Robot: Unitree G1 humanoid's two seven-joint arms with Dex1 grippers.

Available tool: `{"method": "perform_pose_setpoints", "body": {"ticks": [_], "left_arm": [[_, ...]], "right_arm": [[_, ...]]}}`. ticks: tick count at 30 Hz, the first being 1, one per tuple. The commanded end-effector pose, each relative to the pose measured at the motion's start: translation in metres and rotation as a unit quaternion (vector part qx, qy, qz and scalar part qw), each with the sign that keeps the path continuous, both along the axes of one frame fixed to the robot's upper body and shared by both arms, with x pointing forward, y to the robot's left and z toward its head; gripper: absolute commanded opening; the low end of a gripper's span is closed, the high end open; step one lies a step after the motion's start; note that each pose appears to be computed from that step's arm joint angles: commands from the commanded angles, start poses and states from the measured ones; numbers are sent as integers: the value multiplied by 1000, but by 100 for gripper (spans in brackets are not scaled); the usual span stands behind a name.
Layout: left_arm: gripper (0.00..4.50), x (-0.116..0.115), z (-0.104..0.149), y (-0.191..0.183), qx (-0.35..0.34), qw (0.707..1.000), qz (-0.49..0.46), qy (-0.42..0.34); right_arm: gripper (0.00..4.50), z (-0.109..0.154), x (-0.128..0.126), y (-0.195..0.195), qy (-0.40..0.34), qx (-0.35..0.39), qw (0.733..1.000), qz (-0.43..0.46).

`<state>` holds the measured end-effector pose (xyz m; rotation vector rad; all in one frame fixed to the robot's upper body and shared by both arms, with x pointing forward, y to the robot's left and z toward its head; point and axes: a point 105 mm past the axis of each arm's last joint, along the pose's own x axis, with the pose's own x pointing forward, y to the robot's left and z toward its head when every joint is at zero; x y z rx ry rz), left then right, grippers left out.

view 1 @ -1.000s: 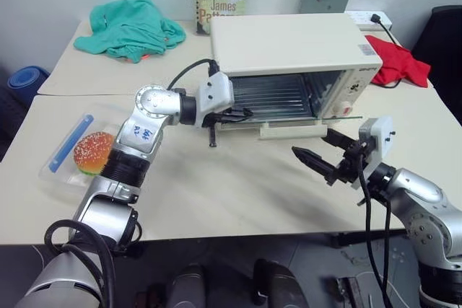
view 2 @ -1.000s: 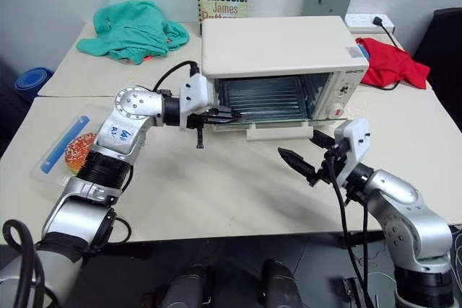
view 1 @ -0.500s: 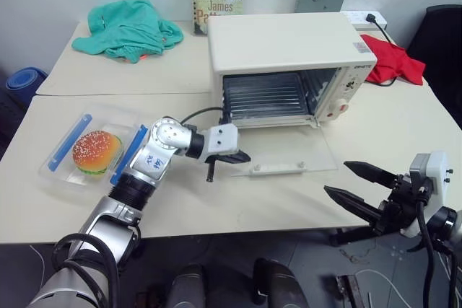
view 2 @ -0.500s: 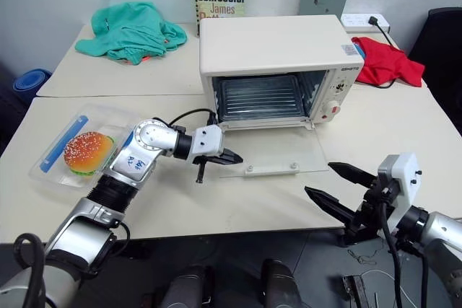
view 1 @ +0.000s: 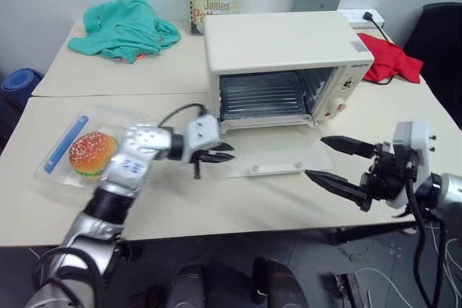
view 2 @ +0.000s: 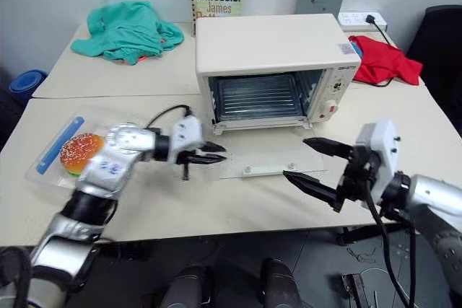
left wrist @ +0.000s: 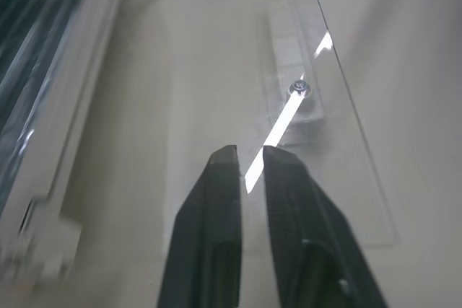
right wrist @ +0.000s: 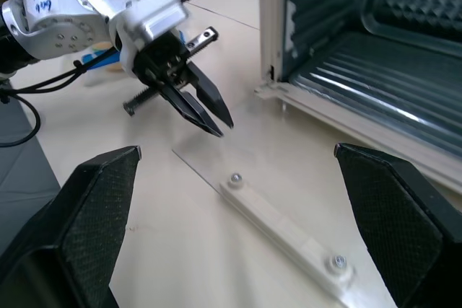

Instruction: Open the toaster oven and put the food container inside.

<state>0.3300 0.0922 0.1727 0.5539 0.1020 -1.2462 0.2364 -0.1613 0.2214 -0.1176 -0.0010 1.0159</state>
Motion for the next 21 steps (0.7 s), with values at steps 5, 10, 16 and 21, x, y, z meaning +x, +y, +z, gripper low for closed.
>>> {"method": "perform_pose_setpoints", "body": {"ticks": [5, 10, 16, 21], "left_arm": [[310, -53, 44, 63, -103, 982, 155, 9], [448, -98, 41, 92, -112, 968, 225, 18], [448, -128, 28, 146, -113, 915, 386, 22], [448, -157, 21, 193, -182, 837, 511, 65]], "right_arm": [[450, 9, 13, 15, 25, 1, 995, 100], [450, 12, 34, 25, 23, -13, 988, 151], [450, 15, 58, 40, -2, -26, 980, 195], [450, 13, 65, 50, -7, -27, 975, 220]]}}
